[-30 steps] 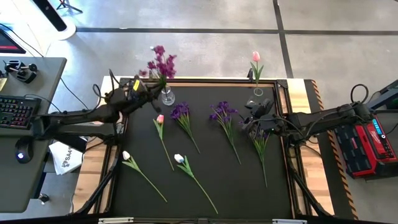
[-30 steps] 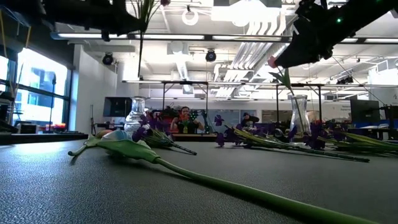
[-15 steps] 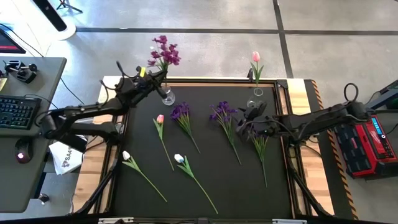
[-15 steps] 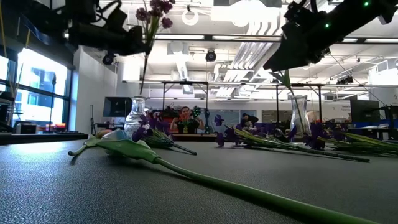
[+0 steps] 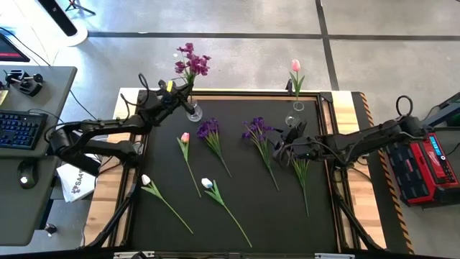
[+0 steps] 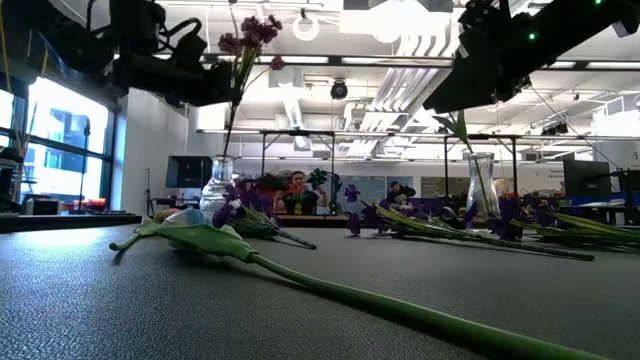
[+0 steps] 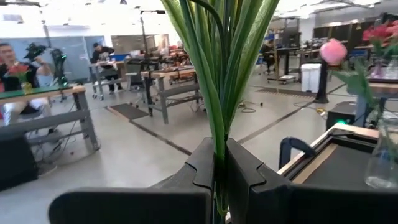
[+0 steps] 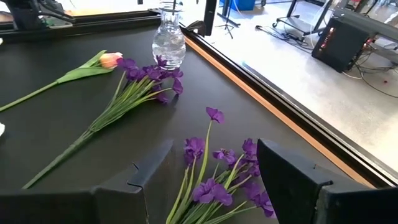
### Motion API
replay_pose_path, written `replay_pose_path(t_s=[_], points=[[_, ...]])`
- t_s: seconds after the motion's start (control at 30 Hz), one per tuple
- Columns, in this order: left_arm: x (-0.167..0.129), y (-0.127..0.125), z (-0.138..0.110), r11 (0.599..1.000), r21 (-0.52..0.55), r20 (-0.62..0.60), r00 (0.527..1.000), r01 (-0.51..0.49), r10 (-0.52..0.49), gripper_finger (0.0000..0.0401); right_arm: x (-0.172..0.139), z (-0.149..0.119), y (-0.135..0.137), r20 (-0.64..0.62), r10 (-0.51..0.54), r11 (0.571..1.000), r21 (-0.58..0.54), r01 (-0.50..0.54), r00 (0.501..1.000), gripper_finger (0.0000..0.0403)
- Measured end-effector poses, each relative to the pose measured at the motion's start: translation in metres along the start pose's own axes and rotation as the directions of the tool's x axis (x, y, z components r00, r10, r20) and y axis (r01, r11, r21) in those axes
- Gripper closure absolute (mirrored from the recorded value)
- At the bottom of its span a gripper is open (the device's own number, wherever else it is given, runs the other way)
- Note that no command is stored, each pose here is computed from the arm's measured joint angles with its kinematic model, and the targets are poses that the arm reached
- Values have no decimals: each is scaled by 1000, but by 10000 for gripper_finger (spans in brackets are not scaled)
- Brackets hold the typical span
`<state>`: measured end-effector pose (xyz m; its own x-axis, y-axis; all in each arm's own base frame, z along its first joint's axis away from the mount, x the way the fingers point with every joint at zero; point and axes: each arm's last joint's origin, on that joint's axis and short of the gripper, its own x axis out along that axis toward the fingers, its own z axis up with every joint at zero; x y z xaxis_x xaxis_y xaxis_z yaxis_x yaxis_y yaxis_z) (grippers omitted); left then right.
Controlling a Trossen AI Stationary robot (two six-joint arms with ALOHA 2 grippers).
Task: Sort flowers into vase by color
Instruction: Put the purple flowers into the left transparent vase
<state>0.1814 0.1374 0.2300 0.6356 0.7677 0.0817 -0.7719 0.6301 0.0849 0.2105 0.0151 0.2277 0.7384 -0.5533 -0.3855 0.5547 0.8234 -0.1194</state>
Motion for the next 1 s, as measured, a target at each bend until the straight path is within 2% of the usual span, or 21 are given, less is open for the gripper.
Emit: replay_pose_path(t_s=[0.27, 0.57, 0.8, 1.0], points=[[-13, 2, -17, 997, -76, 14, 1000, -13, 14, 398, -1, 0, 1, 4, 7, 1000, -11, -7, 1000, 194], [-14, 1, -22, 997, -74, -22, 1000, 0, -2, 376, -1, 3, 2, 31, 13, 1000, -1, -13, 999, 194], [-14, 1, -28, 998, -57, -86, 996, 10, -15, 334, -1, 3, 2, 31, 13, 1000, 1, -13, 999, 194], [-15, 0, -33, 999, -19, -139, 990, 28, -31, 278, -1, 3, 2, 31, 13, 1000, 2, -13, 999, 194]])
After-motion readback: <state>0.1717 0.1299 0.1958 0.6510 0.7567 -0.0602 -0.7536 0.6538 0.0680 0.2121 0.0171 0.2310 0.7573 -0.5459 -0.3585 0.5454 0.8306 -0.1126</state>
